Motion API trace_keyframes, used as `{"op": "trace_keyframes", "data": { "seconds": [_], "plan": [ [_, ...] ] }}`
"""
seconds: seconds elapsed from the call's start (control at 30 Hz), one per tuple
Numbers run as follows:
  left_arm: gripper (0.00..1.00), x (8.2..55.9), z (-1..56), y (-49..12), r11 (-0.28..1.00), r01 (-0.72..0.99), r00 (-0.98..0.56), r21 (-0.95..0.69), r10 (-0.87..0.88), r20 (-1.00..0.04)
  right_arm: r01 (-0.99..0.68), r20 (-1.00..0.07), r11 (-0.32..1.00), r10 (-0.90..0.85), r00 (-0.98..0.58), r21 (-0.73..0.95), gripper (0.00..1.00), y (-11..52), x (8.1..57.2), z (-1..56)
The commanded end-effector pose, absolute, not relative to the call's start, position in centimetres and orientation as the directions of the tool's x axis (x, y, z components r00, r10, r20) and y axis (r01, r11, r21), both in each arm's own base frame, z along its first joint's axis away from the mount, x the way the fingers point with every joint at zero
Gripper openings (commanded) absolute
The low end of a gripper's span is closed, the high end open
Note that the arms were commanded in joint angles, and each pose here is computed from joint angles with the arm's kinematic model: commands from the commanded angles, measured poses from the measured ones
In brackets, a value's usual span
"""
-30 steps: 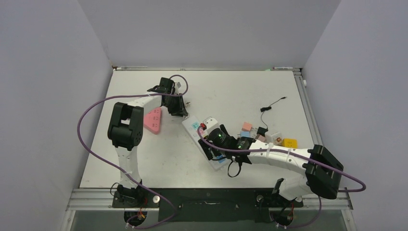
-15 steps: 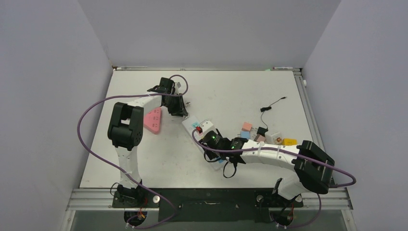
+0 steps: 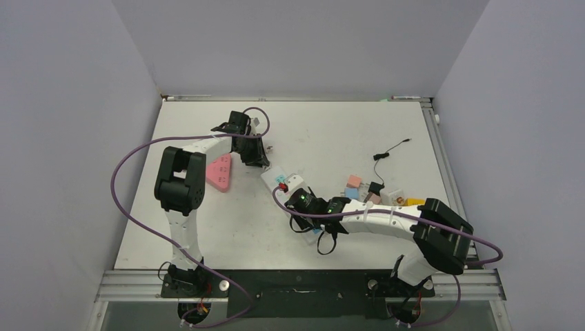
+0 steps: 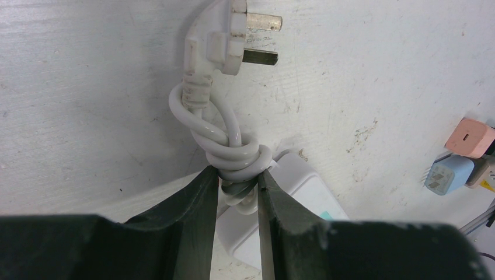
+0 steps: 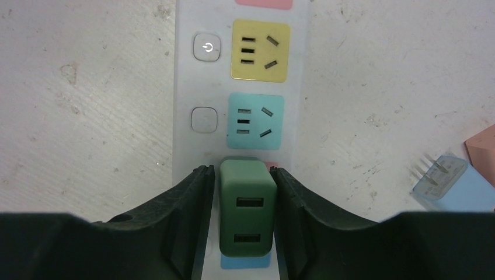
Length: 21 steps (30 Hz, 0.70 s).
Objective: Pull the plug off the socket
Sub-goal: Remove the plug from the socket.
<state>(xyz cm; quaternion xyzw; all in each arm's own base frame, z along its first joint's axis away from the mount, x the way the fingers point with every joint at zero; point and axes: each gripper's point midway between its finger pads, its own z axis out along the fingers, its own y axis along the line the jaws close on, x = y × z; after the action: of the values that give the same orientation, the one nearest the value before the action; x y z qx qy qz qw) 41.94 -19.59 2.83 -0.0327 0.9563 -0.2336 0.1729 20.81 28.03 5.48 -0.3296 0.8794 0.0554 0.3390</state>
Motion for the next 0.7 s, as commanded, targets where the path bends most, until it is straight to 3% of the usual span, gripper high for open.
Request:
{"op": "trace_keyframes", "data": {
  "seconds": [0.0,0.4,0.67],
  "plan": [
    [0.0,43.04,1.14,-16.8,0.931,-0.005,-0.928,-0.364,-0.14,-0.344,-0.616,-0.662,0.779,-0.522,-0.537,-0.115,0.4,29.05,21.16,6.52],
    [0.0,43.05,1.06,-16.77,0.932,-0.006,-0.928,-0.362,-0.14,-0.344,-0.643,-0.655,0.766,-0.483,-0.581,0.006,0.06,28.87,21.3,6.12],
    [0.0,43.03,1.02,-16.7,0.934,-0.007,-0.929,-0.358,-0.139,-0.344,-0.667,-0.65,0.724,-0.424,-0.631,0.175,0.05,28.88,20.95,6.29]
  ]
}}
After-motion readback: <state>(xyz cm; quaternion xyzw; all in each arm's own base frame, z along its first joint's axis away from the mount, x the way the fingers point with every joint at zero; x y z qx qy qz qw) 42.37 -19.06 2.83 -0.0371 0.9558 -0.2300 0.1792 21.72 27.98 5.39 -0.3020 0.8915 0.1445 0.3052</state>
